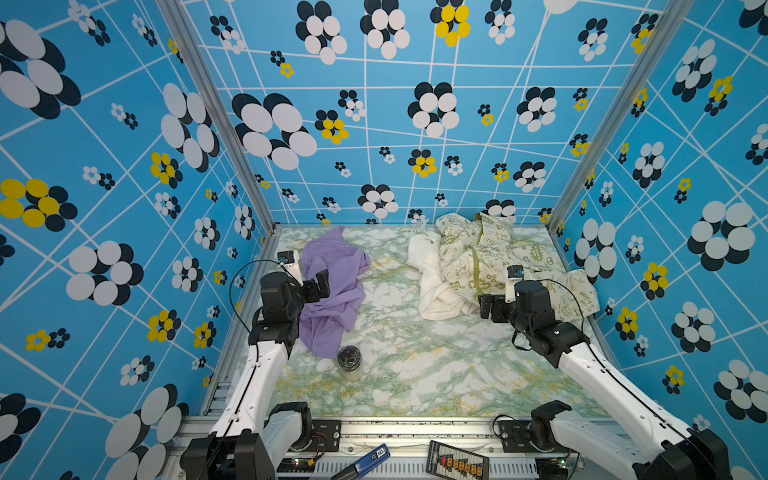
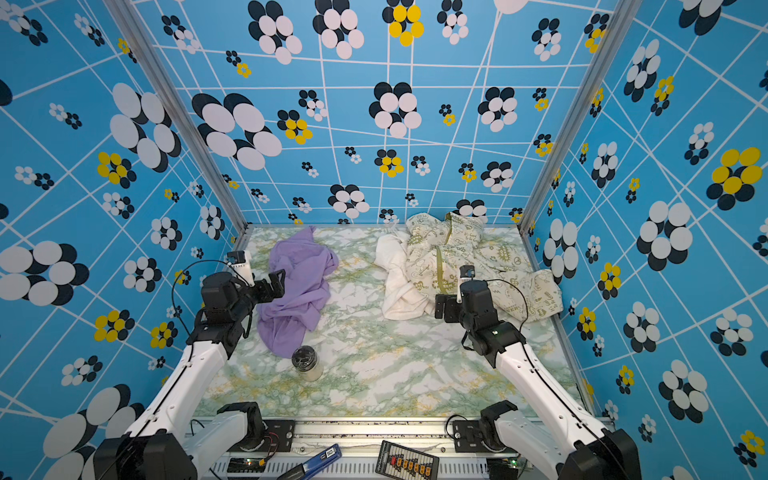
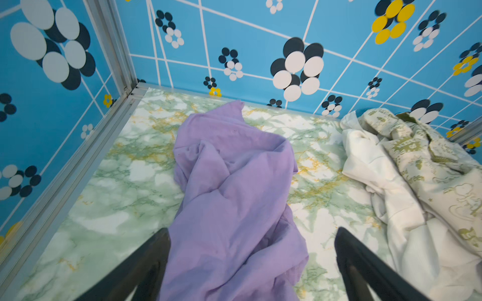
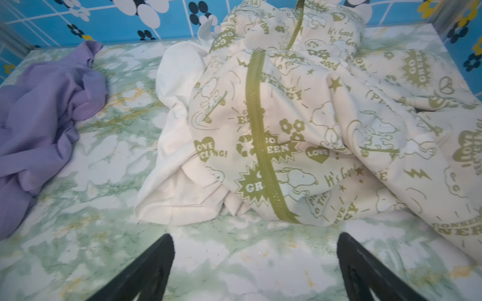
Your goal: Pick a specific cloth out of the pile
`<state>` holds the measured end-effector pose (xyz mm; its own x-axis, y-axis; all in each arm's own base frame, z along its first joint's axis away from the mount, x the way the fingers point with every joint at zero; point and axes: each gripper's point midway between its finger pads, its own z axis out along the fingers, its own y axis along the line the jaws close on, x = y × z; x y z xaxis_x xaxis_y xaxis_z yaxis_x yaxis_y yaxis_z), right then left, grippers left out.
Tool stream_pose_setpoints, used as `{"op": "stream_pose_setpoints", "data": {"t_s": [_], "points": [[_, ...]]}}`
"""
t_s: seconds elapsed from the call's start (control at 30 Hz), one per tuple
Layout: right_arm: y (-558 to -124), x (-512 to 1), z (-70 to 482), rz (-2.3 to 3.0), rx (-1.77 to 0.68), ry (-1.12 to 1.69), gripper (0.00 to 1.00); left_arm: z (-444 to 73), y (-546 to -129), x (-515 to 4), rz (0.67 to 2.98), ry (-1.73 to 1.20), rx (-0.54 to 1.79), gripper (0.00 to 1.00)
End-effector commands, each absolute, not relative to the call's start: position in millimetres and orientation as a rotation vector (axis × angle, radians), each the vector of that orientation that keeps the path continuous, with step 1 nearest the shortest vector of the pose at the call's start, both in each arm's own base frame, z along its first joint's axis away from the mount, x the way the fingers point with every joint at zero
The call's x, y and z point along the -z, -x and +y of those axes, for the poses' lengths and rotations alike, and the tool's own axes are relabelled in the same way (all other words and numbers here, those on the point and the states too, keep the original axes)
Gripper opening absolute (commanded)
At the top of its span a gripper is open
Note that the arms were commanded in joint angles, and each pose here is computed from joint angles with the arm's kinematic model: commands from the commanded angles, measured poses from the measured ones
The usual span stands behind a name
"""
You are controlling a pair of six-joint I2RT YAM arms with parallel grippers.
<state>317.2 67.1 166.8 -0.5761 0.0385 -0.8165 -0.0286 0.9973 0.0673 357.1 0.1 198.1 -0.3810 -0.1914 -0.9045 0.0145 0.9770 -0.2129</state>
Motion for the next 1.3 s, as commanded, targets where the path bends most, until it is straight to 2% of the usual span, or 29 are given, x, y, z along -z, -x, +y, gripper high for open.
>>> {"op": "stream_pose_setpoints", "data": {"t_s": [0.0, 0.23, 0.5, 0.57, 1.27], "points": [[-331.2, -172.7, 32.5, 2.07, 0.038, -0.093, 0.99, 17.5, -363.5, -192.6, 1.869, 0.134, 0.111, 0.99], [-334.7, -133.0, -7.2, 2.039, 0.167, -0.172, 0.99, 35.0, -366.7, -149.1, 1.883, 0.191, 0.056, 0.99], [-343.3, -110.6, -7.8, 2.015, 0.191, -0.112, 0.99, 32.5, -374.2, -128.0, 1.874, 0.147, 0.058, 0.99], [-347.3, -108.8, -18.7, 2.019, 0.209, -0.141, 0.99, 32.0, -375.6, -125.2, 1.859, 0.15, 0.066, 0.99], [-389.5, -107.6, -2.5, 1.874, 0.122, -0.027, 0.99, 1.4, -388.5, -109.9, 1.849, 0.019, 0.136, 0.99]]}}
